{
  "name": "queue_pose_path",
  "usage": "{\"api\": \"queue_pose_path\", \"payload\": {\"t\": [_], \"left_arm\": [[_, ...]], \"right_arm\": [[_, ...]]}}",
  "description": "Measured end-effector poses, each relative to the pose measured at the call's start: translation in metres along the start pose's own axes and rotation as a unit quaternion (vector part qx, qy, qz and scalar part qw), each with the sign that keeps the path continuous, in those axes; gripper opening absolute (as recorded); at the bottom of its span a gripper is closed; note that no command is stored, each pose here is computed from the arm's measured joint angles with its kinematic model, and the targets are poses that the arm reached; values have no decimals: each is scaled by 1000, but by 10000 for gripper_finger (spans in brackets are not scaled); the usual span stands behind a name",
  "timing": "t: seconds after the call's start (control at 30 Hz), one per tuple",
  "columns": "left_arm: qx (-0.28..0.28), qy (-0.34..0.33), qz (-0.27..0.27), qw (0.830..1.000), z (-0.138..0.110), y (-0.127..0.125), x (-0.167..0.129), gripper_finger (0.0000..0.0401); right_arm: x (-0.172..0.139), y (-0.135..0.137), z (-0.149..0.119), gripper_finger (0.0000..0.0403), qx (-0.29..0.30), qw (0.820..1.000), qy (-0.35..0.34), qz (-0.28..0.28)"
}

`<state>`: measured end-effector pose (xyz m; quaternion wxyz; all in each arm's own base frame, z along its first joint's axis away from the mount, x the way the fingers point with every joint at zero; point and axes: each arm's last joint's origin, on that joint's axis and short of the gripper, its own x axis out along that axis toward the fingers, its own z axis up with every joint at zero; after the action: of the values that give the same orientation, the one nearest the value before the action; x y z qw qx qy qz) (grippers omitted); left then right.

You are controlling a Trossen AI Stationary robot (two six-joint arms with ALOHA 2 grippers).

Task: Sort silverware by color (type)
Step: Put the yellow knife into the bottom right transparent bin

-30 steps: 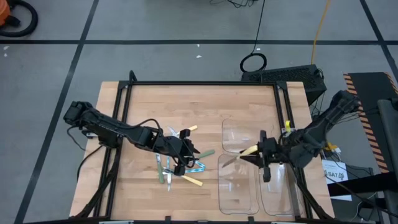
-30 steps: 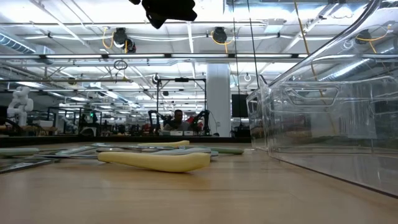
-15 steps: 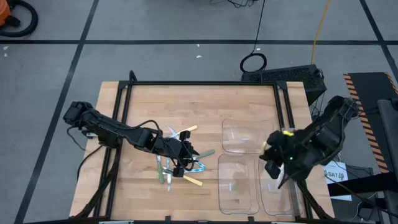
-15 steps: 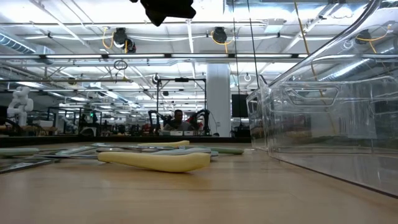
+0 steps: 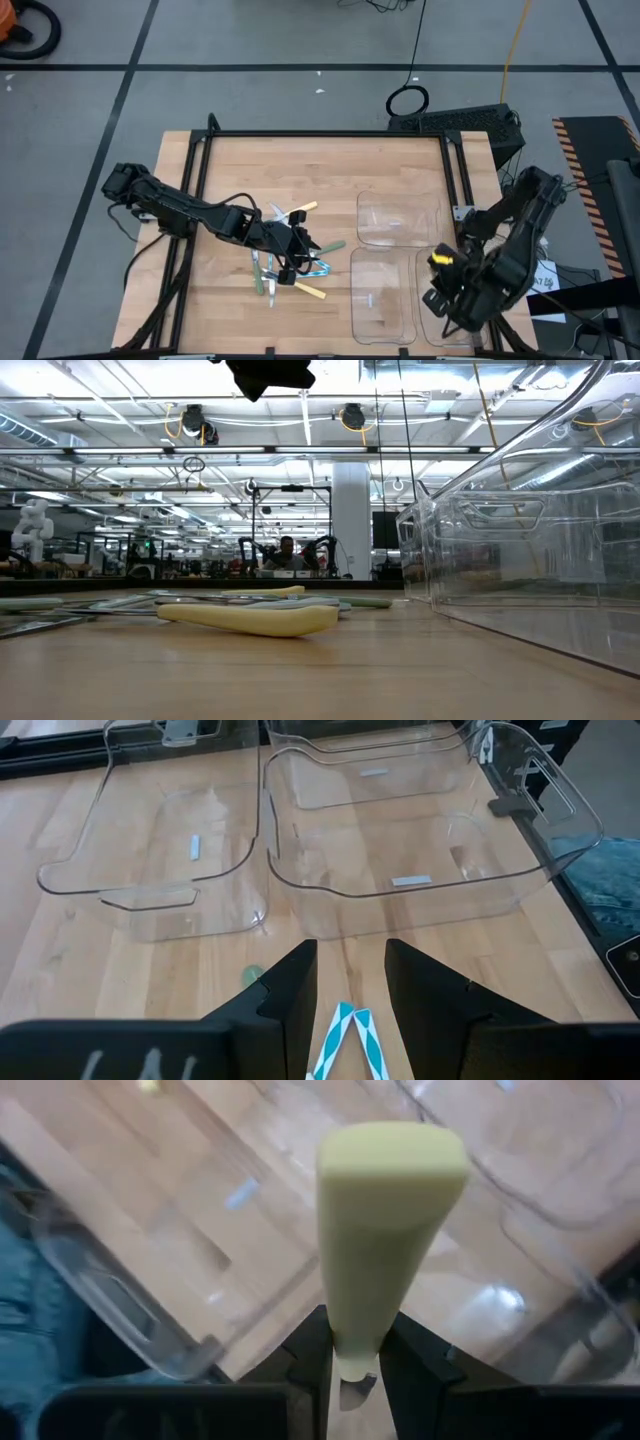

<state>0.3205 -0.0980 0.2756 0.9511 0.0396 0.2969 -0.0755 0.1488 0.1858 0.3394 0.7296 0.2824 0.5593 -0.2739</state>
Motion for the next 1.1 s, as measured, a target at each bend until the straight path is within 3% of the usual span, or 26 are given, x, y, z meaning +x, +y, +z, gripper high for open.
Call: {"api": "queue_pose_path", "payload": {"t": [0.47,0.8,1.1], "left_arm": [[-6,-12,0,1000,2,0,0,129],[-5,-12,0,1000,2,0,0,129],[-6,-13,7,1000,3,0,0,129]], "right_arm": [[44,-1,-34,65,17,996,4,-90],[74,-8,-42,73,17,995,-1,-103],[81,-12,-44,91,15,992,20,-126]]}}
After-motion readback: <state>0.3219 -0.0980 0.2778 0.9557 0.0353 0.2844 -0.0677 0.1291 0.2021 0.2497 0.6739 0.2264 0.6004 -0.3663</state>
